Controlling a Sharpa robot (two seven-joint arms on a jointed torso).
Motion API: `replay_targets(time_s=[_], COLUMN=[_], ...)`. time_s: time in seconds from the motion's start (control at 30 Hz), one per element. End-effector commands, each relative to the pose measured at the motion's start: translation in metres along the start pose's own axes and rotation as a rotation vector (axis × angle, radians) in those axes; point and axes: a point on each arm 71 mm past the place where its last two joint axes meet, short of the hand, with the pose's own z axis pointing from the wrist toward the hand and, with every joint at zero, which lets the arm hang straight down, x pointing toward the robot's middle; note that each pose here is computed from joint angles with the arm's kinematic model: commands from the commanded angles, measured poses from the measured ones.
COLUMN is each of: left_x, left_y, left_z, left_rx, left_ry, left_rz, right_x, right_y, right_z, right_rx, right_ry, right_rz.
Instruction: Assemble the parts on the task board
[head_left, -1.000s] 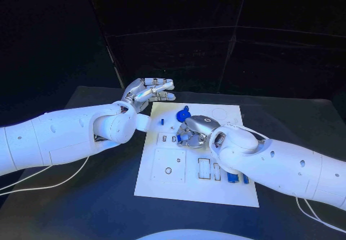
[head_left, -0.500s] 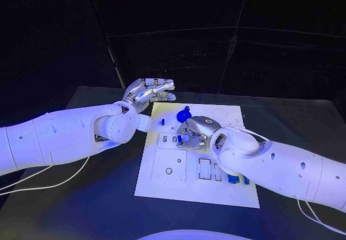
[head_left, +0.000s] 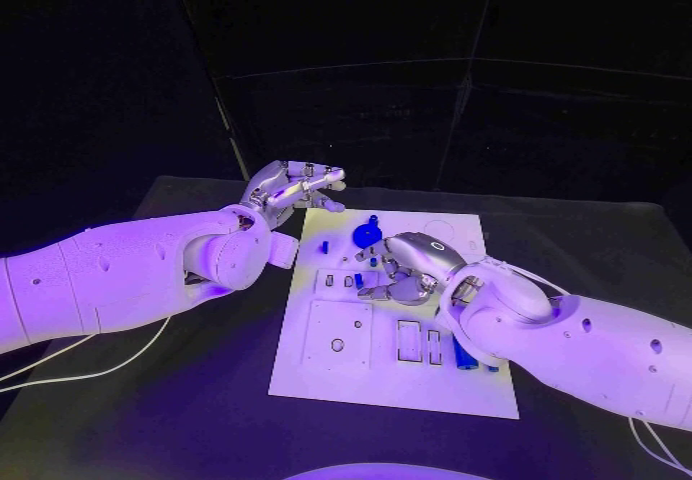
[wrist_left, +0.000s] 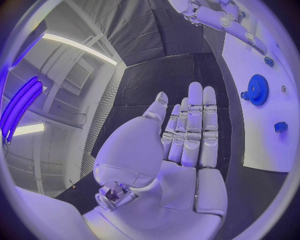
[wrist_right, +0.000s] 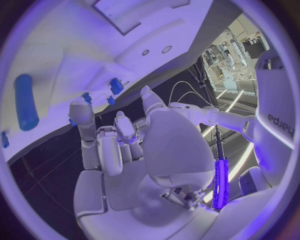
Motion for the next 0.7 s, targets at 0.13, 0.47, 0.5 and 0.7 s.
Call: replay_targets(time_s=[0.13, 0.47, 0.5, 0.7], left_x=[-0.0017, 0.0007, 0.0012, 0.0099], left_y=[0.0076, 0.0106, 0.0104, 0.0128], left_z=[-0.0012, -0.0003, 0.0006, 0.0078], left_rx=[-0.116, -0.371, -0.384, -0.51], left_ry=[0.059, 0.248, 0.253, 0.289], left_rz=[0.158, 0.513, 0.538, 0.756], right_x=[-0.03, -0.084, -0.086, -0.102], right_y=[0.0, -0.063, -0.067, -0.088], right_z=[-0.02, -0.048, -0.049, -0.055], right_rx=[-0.088, 0.106, 0.119, 0.205], right_ry=[-0.066, -0.098, -0.103, -0.144], right_rz=[0.098, 0.216, 0.218, 0.265])
